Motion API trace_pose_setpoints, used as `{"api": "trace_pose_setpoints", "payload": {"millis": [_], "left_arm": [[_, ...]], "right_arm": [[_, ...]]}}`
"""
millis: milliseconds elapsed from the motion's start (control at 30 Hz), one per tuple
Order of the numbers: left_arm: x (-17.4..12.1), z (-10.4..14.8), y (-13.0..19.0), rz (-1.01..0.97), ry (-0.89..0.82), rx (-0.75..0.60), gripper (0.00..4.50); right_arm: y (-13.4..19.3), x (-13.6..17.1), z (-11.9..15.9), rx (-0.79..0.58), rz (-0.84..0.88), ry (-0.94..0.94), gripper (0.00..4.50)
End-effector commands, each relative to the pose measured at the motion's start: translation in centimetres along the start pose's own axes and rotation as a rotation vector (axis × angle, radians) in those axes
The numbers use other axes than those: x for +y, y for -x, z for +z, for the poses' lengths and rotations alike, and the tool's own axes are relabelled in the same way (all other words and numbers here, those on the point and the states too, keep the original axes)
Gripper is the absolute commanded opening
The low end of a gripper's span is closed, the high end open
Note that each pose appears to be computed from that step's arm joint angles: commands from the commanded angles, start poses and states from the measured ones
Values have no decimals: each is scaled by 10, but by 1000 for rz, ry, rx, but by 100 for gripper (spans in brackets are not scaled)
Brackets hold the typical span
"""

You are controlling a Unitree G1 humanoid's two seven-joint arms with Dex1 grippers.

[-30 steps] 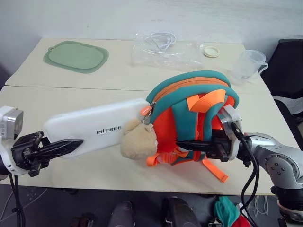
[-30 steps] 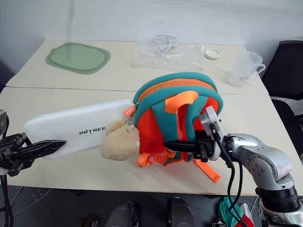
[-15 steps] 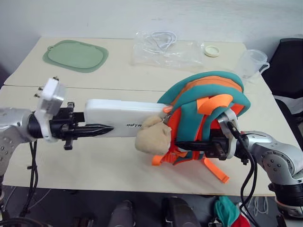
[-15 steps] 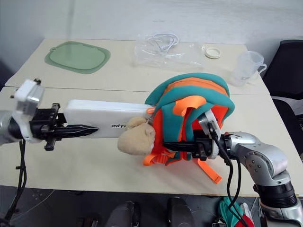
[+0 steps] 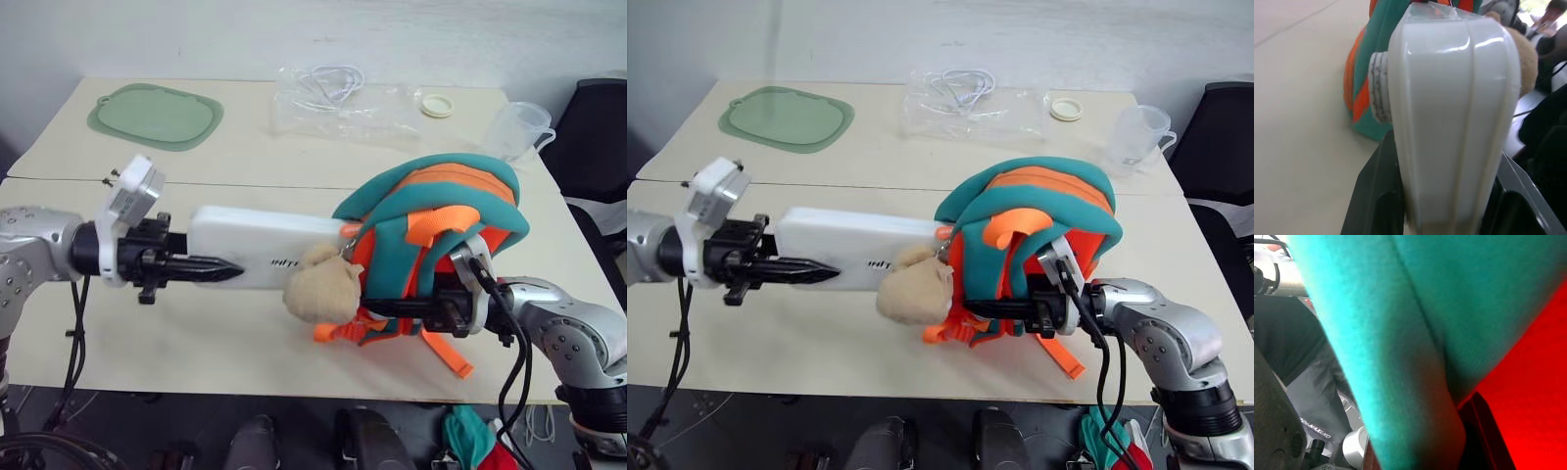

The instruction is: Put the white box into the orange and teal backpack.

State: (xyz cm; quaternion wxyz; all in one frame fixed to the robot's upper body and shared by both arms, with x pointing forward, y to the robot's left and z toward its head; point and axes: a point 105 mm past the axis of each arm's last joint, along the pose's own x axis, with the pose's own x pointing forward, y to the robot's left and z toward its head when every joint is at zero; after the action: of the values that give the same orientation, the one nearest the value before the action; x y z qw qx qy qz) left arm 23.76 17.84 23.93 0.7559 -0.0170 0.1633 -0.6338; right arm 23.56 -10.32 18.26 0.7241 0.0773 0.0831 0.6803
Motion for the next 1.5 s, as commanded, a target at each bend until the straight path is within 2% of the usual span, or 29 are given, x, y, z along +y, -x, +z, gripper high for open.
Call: {"api": "trace_pose_setpoints", "payload": {"millis": [33,233,267,333,400,467,533,600,667,800,867,1067,1200,1267,1333,1433,1500], "left_arm": [[-18,10,1,-148,-5,-96,131],[-10,5,-17,-127,-147,-17,131],[4,12,-27,-52,-253,-16,131],[14,32,-45,6,-400,-71,131],[24,45,-56,78,-444,-83,131],[22,37,-66,58,-515,26,131],[18,33,-72,28,-551,64,131],[15,39,-85,9,-521,31,131],[6,35,-94,-61,-476,61,131],[19,48,-112,-12,-458,-9,131],[21,47,-122,-46,-442,-7,131],[30,38,-165,-118,-493,17,131],[29,44,-170,-140,-508,-46,131],[35,51,-161,-93,-493,-88,204],[33,55,-146,-111,-498,-124,259],[34,51,-118,-131,-480,-109,349],[35,41,-91,-156,-461,-52,408]], "right_arm": [[-2,5,5,-6,4,33,4],[-1,7,6,-2,7,29,4],[-1,8,5,2,9,25,4],[-1,8,6,5,12,23,4],[-1,10,6,7,18,18,4],[-1,10,6,6,20,17,4],[-2,11,7,6,20,17,4],[-2,11,6,8,22,13,4],[-2,12,6,8,22,11,4],[-3,13,6,8,21,8,4],[-3,13,6,9,22,7,4],[-5,13,8,2,24,19,4],[-6,12,8,-1,6,30,4],[-5,11,8,-5,-7,33,4],[-5,11,8,-12,-21,34,4],[-3,10,7,-17,-36,33,4],[-1,8,6,-18,-48,36,4]]}}
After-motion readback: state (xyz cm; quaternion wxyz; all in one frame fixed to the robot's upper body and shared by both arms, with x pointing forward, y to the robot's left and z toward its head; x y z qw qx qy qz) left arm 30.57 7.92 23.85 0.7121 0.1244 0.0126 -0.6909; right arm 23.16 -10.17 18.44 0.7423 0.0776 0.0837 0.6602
